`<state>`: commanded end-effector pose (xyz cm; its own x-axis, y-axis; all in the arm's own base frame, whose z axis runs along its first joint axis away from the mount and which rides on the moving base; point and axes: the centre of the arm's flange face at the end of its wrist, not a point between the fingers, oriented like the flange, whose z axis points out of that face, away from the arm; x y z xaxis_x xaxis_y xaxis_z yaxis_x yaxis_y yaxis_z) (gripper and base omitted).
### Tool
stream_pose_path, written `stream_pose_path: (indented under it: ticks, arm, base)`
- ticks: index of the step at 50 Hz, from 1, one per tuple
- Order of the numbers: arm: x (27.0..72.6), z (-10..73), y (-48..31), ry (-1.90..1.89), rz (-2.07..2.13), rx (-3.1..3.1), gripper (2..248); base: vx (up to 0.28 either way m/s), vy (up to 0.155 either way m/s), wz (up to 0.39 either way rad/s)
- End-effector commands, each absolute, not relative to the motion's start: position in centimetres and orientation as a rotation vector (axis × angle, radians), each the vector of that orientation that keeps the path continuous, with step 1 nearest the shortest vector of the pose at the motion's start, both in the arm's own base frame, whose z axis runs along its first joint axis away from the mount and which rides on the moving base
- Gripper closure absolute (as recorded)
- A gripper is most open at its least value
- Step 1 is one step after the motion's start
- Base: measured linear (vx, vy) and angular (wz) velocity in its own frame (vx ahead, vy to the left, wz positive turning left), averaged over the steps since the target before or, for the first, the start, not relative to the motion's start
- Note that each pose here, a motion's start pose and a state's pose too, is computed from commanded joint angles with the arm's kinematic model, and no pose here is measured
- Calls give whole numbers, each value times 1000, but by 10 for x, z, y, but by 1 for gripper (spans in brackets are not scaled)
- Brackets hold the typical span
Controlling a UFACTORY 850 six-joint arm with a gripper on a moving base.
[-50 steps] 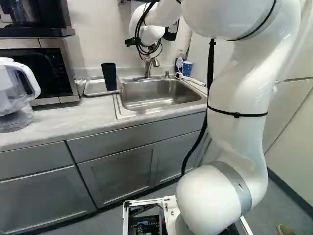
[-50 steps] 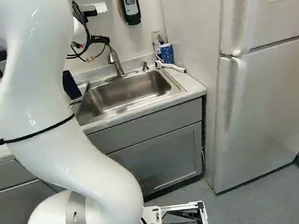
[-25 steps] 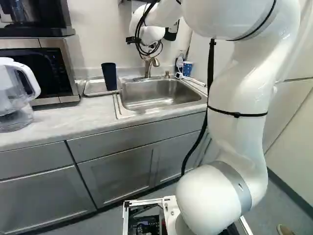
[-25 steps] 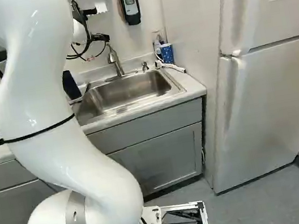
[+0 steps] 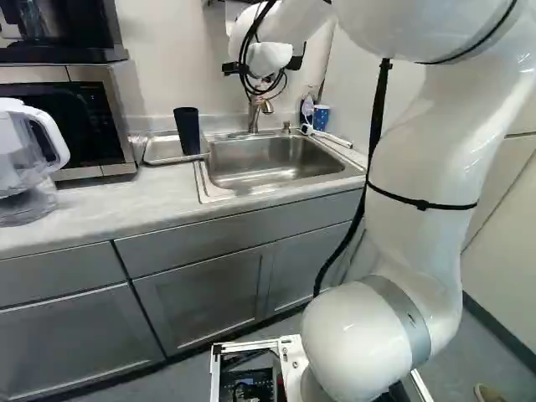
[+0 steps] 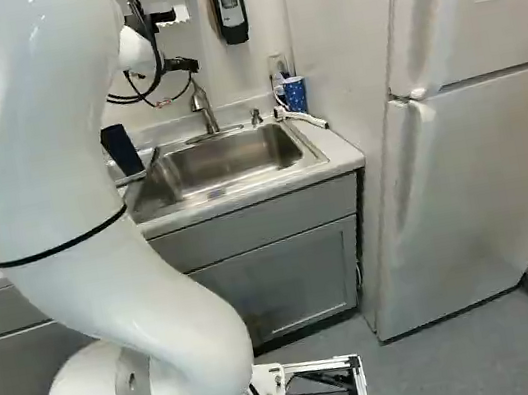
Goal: Rinse the cup and place it in the tray
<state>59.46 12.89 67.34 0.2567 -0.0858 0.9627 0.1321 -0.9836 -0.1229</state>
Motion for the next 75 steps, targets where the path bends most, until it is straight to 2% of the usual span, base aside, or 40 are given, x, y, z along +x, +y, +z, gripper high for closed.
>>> stream_pose_path:
  ticks: [37, 75]
  arm:
    - [537, 673, 81, 25, -1795, -2404, 3]
    - [475, 655, 36, 88, -1559, -2587, 3]
  base:
    - [0, 0, 0]
    - [0, 0, 0]
